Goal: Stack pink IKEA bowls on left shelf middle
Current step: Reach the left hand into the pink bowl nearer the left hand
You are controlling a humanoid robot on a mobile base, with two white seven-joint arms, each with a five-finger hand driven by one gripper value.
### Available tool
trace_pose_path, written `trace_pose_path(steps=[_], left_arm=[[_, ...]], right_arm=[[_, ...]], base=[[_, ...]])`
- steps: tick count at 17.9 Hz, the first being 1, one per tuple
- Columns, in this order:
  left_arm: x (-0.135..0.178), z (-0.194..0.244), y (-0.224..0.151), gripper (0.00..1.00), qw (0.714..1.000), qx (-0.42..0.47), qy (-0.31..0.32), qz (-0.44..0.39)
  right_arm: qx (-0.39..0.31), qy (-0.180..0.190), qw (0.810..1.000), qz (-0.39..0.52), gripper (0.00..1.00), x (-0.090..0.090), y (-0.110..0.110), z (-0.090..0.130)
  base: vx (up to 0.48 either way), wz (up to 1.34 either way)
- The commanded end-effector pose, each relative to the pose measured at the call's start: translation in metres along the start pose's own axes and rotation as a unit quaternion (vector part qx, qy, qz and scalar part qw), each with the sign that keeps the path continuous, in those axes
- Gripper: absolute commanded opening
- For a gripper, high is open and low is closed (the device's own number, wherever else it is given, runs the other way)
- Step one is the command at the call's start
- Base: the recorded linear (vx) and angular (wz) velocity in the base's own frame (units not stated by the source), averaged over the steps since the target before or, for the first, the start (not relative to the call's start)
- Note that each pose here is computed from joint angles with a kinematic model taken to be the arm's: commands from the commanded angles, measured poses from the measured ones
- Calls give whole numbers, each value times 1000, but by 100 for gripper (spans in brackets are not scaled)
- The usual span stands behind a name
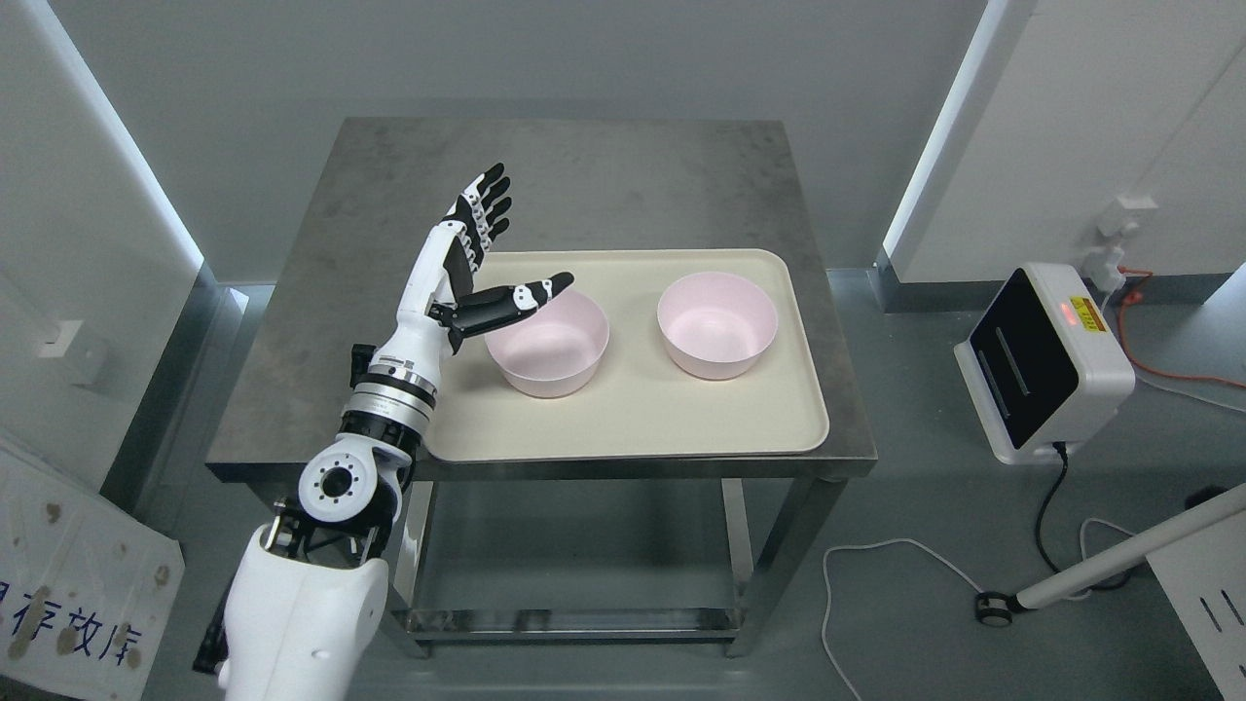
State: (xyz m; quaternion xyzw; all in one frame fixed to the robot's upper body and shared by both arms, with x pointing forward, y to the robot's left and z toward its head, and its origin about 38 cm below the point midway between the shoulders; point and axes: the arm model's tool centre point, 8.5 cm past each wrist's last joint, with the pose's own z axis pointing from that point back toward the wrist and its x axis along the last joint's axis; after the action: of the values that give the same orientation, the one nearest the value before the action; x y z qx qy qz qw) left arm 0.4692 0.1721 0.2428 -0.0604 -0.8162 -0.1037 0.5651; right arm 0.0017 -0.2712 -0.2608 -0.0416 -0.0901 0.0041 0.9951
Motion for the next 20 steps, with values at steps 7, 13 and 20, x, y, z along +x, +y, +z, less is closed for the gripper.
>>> trace_pose_path(steps=[7, 13, 20], left_arm=[[-23, -16, 42, 99, 998, -13, 48, -49], [-37, -5, 99, 94, 961, -112, 131, -215], [-7, -61, 68, 87, 947, -151, 165, -229]], right_arm=[[-9, 1, 1000, 1, 100, 0, -11, 0], [-9, 1, 1000, 1, 100, 0, -11, 0], [-9, 1, 1000, 1, 100, 0, -11, 0]], base=[[0, 0], [0, 0], [0, 0]])
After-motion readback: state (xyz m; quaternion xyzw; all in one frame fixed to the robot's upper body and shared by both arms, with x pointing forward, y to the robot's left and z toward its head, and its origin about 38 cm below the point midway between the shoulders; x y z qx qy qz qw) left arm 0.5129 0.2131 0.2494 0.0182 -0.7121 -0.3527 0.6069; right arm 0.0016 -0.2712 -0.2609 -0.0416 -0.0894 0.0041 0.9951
